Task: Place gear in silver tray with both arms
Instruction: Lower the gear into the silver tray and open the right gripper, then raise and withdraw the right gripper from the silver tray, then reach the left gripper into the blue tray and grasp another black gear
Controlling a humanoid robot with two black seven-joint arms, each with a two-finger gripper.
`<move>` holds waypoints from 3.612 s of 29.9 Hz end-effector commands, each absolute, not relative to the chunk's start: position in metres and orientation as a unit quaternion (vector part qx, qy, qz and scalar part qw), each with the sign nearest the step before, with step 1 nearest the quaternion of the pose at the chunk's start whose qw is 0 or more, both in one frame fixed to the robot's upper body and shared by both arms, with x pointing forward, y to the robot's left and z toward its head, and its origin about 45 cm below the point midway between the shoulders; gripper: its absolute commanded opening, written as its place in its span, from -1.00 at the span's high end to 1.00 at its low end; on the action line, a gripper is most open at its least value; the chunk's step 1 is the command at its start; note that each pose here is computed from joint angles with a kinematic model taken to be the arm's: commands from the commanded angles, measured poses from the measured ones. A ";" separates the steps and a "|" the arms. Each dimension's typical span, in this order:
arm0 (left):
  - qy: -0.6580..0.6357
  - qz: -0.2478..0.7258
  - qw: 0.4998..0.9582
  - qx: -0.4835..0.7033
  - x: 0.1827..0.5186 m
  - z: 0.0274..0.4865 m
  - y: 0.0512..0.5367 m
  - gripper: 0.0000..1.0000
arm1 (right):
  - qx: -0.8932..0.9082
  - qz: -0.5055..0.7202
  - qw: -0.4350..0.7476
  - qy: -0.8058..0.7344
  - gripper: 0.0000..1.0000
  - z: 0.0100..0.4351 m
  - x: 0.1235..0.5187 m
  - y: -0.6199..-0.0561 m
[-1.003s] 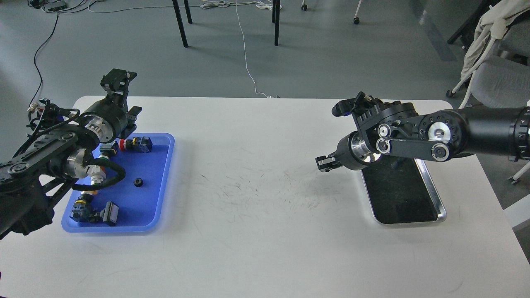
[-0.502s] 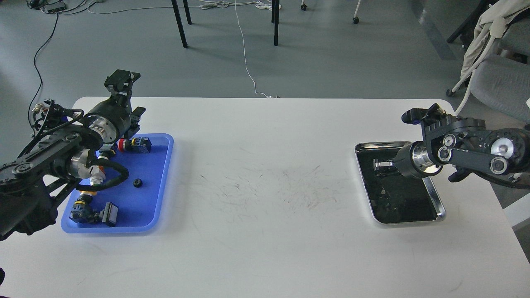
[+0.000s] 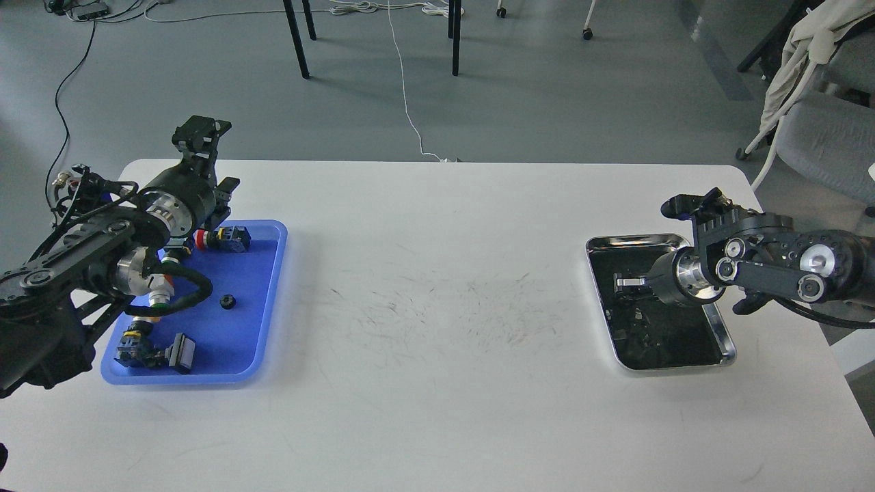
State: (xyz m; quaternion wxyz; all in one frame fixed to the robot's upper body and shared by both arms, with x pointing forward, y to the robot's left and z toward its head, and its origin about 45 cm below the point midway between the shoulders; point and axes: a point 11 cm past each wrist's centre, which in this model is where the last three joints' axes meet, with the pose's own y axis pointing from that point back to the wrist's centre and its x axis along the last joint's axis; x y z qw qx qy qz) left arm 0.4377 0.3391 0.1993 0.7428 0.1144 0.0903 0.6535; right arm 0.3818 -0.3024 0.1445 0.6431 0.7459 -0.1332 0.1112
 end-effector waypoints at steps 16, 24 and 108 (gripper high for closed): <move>0.093 0.650 0.745 0.114 0.438 0.197 0.333 -0.96 | 0.744 0.117 0.640 -0.150 0.66 0.154 0.389 -0.308; 0.092 0.651 0.745 0.114 0.438 0.198 0.334 -0.96 | 0.734 0.121 0.648 -0.165 0.66 0.156 0.399 -0.315; -0.372 0.231 0.735 0.518 0.315 0.108 0.388 -0.86 | 0.711 -0.368 -0.172 -0.574 -0.92 0.177 0.386 -0.405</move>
